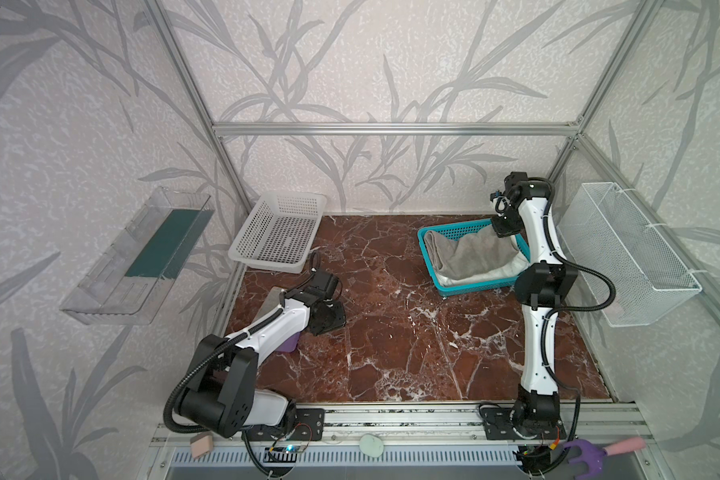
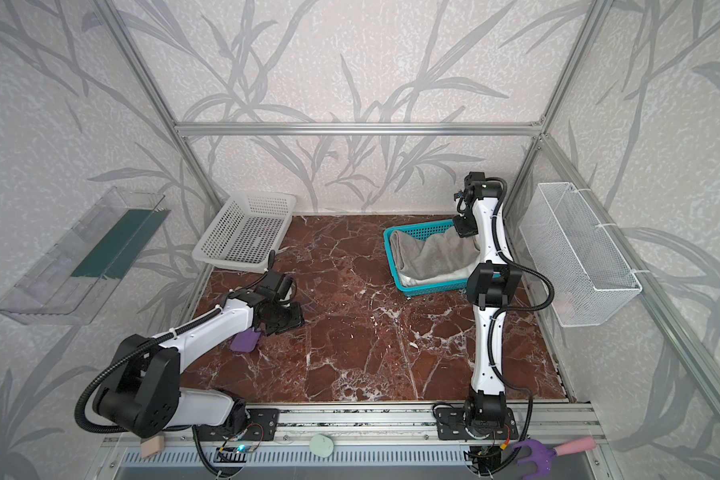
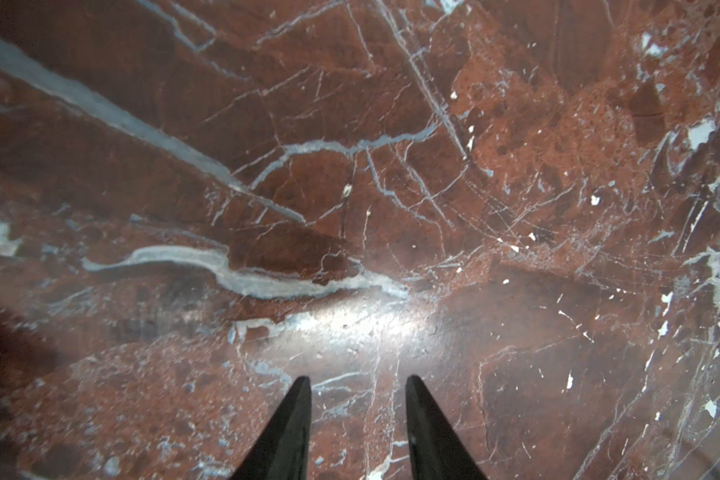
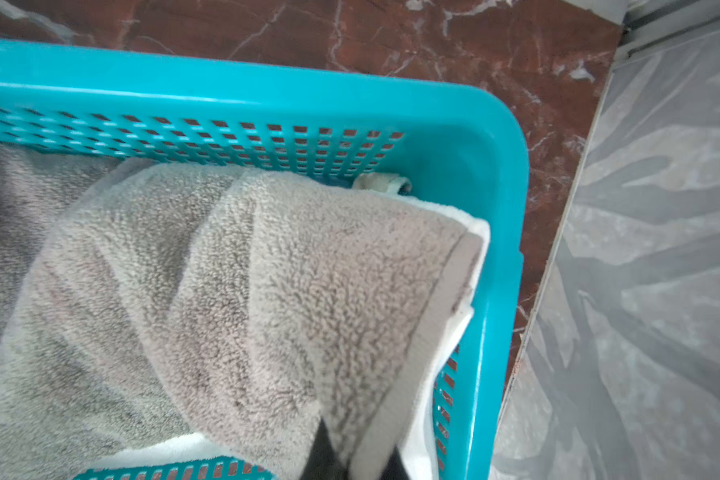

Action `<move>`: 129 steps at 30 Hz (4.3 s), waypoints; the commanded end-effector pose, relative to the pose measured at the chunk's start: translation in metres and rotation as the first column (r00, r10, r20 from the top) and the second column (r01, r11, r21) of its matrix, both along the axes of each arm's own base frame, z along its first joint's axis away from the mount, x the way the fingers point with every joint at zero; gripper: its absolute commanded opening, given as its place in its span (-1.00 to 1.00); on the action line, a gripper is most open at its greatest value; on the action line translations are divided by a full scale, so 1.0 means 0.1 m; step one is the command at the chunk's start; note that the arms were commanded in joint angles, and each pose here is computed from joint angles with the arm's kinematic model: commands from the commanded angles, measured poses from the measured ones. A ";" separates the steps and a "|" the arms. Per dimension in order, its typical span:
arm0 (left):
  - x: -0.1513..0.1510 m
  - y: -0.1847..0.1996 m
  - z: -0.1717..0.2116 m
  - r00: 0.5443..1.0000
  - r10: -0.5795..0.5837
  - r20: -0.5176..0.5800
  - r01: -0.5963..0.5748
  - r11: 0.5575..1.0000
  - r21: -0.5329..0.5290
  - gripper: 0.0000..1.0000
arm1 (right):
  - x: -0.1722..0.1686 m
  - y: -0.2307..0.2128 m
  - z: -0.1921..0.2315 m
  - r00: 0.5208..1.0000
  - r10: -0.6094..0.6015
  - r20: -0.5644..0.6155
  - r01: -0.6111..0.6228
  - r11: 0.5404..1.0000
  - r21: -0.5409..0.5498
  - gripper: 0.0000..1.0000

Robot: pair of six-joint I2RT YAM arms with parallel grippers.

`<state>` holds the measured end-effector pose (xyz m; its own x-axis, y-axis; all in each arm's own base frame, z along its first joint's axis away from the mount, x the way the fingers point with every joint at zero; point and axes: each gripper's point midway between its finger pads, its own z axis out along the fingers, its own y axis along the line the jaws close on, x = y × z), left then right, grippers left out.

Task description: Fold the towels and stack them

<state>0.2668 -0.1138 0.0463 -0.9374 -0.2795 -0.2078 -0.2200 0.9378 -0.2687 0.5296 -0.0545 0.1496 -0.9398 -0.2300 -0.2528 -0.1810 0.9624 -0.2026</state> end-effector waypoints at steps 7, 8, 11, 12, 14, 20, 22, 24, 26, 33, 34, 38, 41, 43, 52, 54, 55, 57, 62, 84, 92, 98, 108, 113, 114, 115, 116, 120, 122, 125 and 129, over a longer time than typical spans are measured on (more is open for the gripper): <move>0.25 -0.06 0.33 0.991 -0.033 0.131 0.036 0.999 -0.017 -0.21 | 0.00 0.28 1.54 0.914 -0.085 0.397 0.051 0.994 0.095 0.35; 0.30 -0.07 0.38 0.986 -0.043 0.162 0.046 0.999 -0.012 -0.21 | -0.01 0.37 1.65 0.901 -0.081 0.427 0.028 0.991 0.128 0.37; 0.47 -0.15 0.53 0.967 -0.063 0.248 0.075 0.997 -0.036 -0.21 | -0.02 0.67 1.70 0.891 -0.036 0.452 -0.061 0.978 0.198 0.39; 0.54 -0.20 0.58 0.959 -0.068 0.277 0.087 0.995 -0.058 -0.22 | -0.01 0.76 1.61 0.899 -0.018 0.437 -0.086 0.973 0.215 0.39; 0.67 -0.32 0.69 0.946 -0.081 0.315 0.116 0.988 -0.097 -0.21 | -0.02 0.86 1.33 0.926 -0.014 0.377 -0.089 0.963 0.254 0.36; 0.90 -0.47 0.81 0.934 -0.159 0.321 0.196 0.977 -0.087 -0.21 | -0.07 0.97 0.37 0.992 0.016 0.123 -0.055 0.947 0.317 0.12; 0.94 -0.49 0.79 0.932 -0.174 0.317 0.209 0.975 -0.080 -0.21 | -0.03 0.89 0.04 0.997 0.016 0.071 -0.035 0.962 0.272 0.15; 0.95 -0.52 0.75 0.935 -0.183 0.303 0.217 0.973 -0.084 -0.21 | -0.02 0.73 -0.21 1.000 -0.012 0.020 0.007 0.979 0.204 0.15; 0.95 -0.53 0.70 0.940 -0.186 0.287 0.220 0.971 -0.092 -0.21 | -0.05 0.55 -0.43 0.997 -0.074 -0.032 0.079 0.984 0.158 0.13; 0.86 -0.47 0.65 0.951 -0.173 0.254 0.199 0.977 -0.079 -0.21 | -0.16 0.47 -0.60 0.983 -0.151 -0.105 0.168 0.970 0.178 0.16; 0.85 -0.45 0.67 0.950 -0.171 0.259 0.196 0.978 -0.073 -0.21 | -0.16 0.48 -0.53 0.984 -0.150 -0.093 0.165 0.969 0.183 0.17; 0.84 -0.35 0.81 0.942 -0.174 0.286 0.187 0.982 -0.018 -0.20 | -0.17 0.57 -0.16 0.991 -0.128 -0.023 0.130 0.972 0.195 0.20; 0.89 -0.23 1.01 0.924 -0.186 0.333 0.178 0.983 0.055 -0.15 | -0.19 0.65 0.22 0.992 -0.115 0.052 0.102 0.973 0.209 0.21; 0.94 -0.14 1.20 0.908 -0.206 0.365 0.176 0.978 0.115 -0.12 | -0.25 0.70 0.50 0.989 -0.103 0.106 0.078 0.973 0.218 0.22; 1.06 0.34 2.09 0.796 -0.245 0.553 0.070 0.945 0.319 0.26 | -0.87 0.84 1.35 0.938 -0.097 0.333 0.013 0.969 0.246 0.27; 1.02 0.47 2.20 0.773 -0.224 0.593 0.021 0.944 0.329 0.34 | -1.09 0.82 1.42 0.899 -0.115 0.422 0.002 0.966 0.260 0.32; 1.00 0.53 2.23 0.762 -0.217 0.610 0.003 0.943 0.331 0.38 | -1.17 0.80 1.43 0.874 -0.131 0.468 0.002 0.964 0.264 0.35; 0.92 0.68 2.22 0.742 -0.203 0.639 -0.041 0.938 0.345 0.53 | -1.41 0.74 1.35 0.825 -0.173 0.538 0.019 0.960 0.281 0.50; 0.78 0.98 1.90 0.712 -0.191 0.676 -0.113 0.918 0.379 0.71 | -1.99 0.66 0.75 0.798 -0.267 0.541 0.088 0.939 0.333 0.66; 0.86 1.85 0.68 0.769 0.035 0.639 -0.399 0.807 0.436 0.90 | -1.52 0.69 -0.40 0.630 -0.168 0.758 -0.057 0.964 0.261 0.98; 1.05 1.94 0.68 0.638 0.049 0.768 -0.462 0.823 0.331 0.89 | -1.51 0.69 -0.32 0.490 -0.151 0.859 -0.110 0.966 0.232 0.98; 1.08 1.88 0.68 0.540 0.023 0.841 -0.469 0.838 0.278 0.90 | -1.52 0.66 -0.48 0.469 -0.163 0.868 -0.098 0.967 0.235 0.98; 1.21 1.70 0.49 0.588 -0.052 0.807 -0.349 0.884 0.311 0.91 | -1.36 0.72 -0.54 0.539 -0.141 0.831 -0.087 0.971 0.221 0.98; 1.21 1.70 0.50 0.572 -0.059 0.818 -0.352 0.883 0.310 0.98 | -1.36 0.71 -0.54 0.540 -0.142 0.830 -0.084 0.972 0.221 0.98; 1.22 1.70 0.51 0.564 -0.061 0.823 -0.354 0.883 0.309 0.98 | -1.36 0.71 -0.54 0.541 -0.141 0.829 -0.085 0.972 0.220 0.98; 1.22 1.70 0.51 0.561 -0.063 0.825 -0.354 0.883 0.308 0.98 | -1.36 0.71 -0.54 0.541 -0.141 0.829 -0.085 0.972 0.221 0.98; 1.22 1.70 0.51 0.565 -0.062 0.823 -0.353 0.883 0.309 0.98 | -1.36 0.71 -0.54 0.541 -0.140 0.829 -0.086 0.972 0.220 0.98; 1.22 1.70 0.50 0.566 -0.063 0.822 -0.353 0.883 0.310 0.98 | -1.35 0.71 -0.54 0.541 -0.139 0.829 -0.086 0.972 0.219 0.98; 1.22 1.70 0.51 0.564 -0.062 0.823 -0.354 0.883 0.309 0.98 | -1.35 0.73 -0.54 0.544 -0.133 0.828 -0.092 0.972 0.217 0.98; 1.22 1.70 0.50 0.565 -0.062 0.823 -0.354 0.883 0.309 0.98 | -1.37 0.92 -0.55 0.553 -0.059 0.831 -0.203 0.958 0.202 0.98; 1.22 1.70 0.50 0.565 -0.062 0.823 -0.354 0.883 0.309 0.98 | -1.34 0.85 -0.55 0.558 -0.084 0.825 -0.157 0.966 0.204 0.98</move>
